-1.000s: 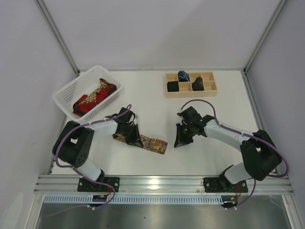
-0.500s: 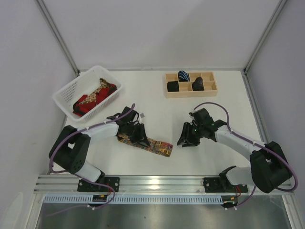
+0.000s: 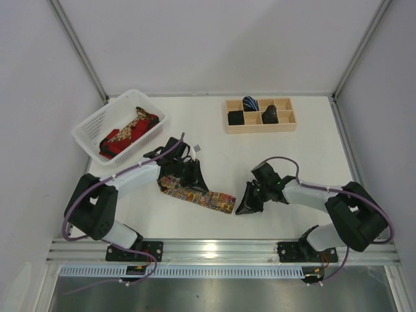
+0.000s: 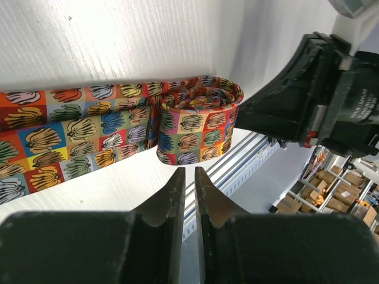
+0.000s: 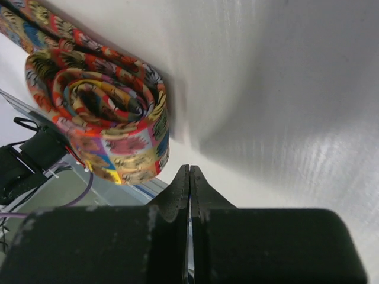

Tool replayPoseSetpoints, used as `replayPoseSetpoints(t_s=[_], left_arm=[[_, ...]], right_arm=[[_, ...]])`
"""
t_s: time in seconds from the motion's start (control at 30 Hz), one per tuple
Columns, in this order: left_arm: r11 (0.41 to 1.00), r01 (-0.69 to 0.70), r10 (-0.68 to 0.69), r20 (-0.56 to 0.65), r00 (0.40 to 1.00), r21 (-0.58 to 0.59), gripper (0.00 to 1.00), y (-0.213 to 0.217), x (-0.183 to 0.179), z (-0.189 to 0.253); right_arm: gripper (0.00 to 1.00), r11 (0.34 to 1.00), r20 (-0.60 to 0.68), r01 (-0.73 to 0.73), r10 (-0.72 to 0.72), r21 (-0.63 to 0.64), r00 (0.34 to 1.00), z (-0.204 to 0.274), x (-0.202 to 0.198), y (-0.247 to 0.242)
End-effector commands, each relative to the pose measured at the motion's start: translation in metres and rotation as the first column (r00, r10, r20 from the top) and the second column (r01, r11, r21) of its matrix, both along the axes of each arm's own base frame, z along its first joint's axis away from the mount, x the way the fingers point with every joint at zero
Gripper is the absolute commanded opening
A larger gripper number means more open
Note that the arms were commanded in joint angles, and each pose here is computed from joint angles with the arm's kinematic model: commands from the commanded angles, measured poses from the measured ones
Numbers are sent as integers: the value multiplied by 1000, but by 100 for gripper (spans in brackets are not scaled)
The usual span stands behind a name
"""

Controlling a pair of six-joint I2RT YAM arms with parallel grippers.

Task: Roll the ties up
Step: Roll the tie

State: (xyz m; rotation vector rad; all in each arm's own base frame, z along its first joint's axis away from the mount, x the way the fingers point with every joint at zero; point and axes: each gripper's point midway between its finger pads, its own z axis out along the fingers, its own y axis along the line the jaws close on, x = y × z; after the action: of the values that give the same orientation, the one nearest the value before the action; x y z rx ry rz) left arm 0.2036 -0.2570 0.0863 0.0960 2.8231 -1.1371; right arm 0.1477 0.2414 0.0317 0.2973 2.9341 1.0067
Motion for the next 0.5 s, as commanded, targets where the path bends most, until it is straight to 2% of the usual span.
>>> replayPoseSetpoints(t_s=[0.0,0.17,0.4,0.47], left_arm=[[998,40,-38,65,997,-40,17,-5,3,25],[998,57,-54,79,995,-37,17,-3,0,27],[997,66,-63,83,995,-32,17,0,-3,28],[997,64,-61,80,995,-37,17,-1,-3,27]], right_arm=[[0,998,11,50,-51,43,999,1,16,20],[0,996,30,91,-91,12,995,-9,38,27],[0,998,62,26,-29,56,998,9,77,62],[0,1000,67,17,-19,26,998,9,84,61]])
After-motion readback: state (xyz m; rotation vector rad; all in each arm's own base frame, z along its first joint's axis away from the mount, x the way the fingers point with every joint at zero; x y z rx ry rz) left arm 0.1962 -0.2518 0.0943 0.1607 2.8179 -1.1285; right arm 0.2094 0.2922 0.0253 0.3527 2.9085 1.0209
